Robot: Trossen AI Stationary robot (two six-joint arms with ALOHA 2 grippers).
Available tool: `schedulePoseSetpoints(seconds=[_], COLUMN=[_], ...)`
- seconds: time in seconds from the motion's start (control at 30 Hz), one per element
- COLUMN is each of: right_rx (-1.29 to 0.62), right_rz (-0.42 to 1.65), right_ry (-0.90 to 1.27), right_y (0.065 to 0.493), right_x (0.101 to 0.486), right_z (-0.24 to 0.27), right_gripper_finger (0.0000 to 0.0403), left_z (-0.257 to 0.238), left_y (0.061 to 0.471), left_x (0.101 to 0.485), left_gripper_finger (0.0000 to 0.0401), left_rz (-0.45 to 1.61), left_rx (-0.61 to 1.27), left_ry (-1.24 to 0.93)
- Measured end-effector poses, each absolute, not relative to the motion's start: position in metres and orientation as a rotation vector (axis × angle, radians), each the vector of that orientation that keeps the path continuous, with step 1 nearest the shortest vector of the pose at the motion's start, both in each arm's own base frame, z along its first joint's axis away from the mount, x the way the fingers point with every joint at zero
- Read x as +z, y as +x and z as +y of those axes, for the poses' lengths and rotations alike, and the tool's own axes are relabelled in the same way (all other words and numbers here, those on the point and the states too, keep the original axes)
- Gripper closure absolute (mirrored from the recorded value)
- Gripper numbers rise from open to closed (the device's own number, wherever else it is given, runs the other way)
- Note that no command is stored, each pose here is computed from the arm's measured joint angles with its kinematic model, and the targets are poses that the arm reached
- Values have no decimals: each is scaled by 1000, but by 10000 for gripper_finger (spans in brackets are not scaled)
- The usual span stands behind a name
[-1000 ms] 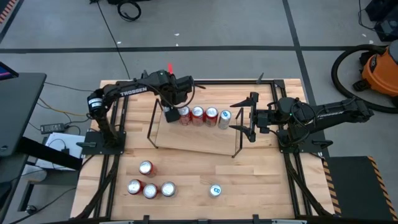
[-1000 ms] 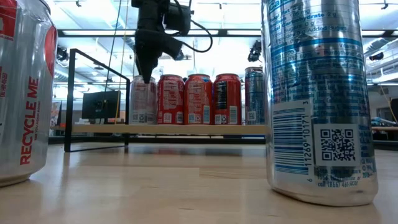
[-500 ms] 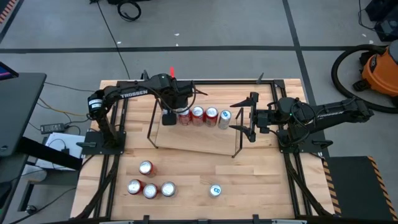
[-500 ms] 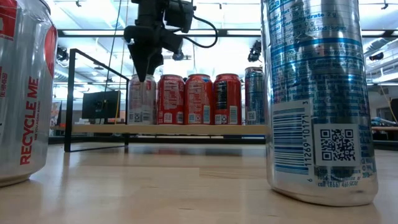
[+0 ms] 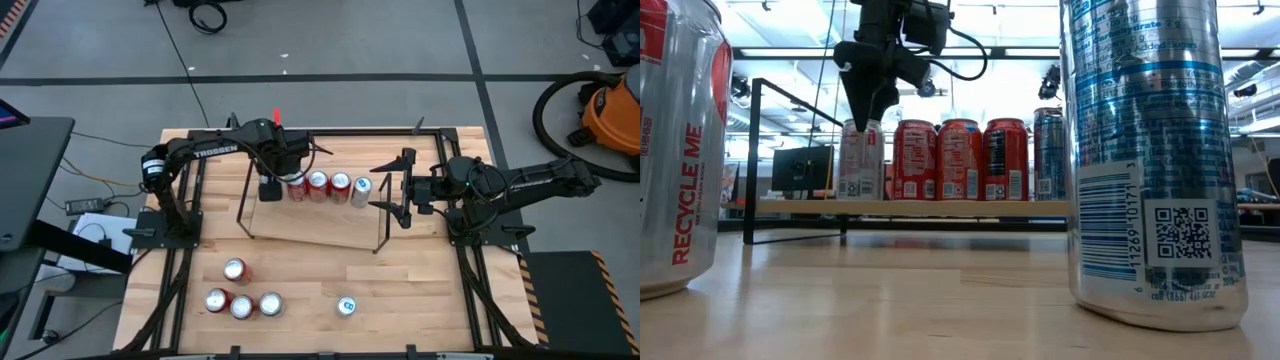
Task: Place canned beverage on shelf
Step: Put the top red-silver soda can on the shelf
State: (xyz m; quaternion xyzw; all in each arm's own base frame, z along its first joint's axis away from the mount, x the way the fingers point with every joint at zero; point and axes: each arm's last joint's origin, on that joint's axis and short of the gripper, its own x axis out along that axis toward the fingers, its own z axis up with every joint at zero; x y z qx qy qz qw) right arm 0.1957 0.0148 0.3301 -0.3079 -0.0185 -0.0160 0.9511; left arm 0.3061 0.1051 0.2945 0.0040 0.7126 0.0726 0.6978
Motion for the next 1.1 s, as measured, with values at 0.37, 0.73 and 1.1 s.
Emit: schedulePoseSetpoints(seconds=[0.37,0.73,1.1], right_rx=[-33,-33,-33], right_rz=[-38,-38,-38], right_ry=[-626,-626,-626], right_y=[196,196,196], right_x=[330,330,330], right_z=[15,15,15], right_gripper_finger=[34,34,34], left_z=[106,106,106], left_y=[308,308,310], left_x=[295,295,295], left_gripper_finger=[83,82,61], left_rz=[1566,1562,1534], left_rx=[234,249,262], left_ry=[-22,-40,-82])
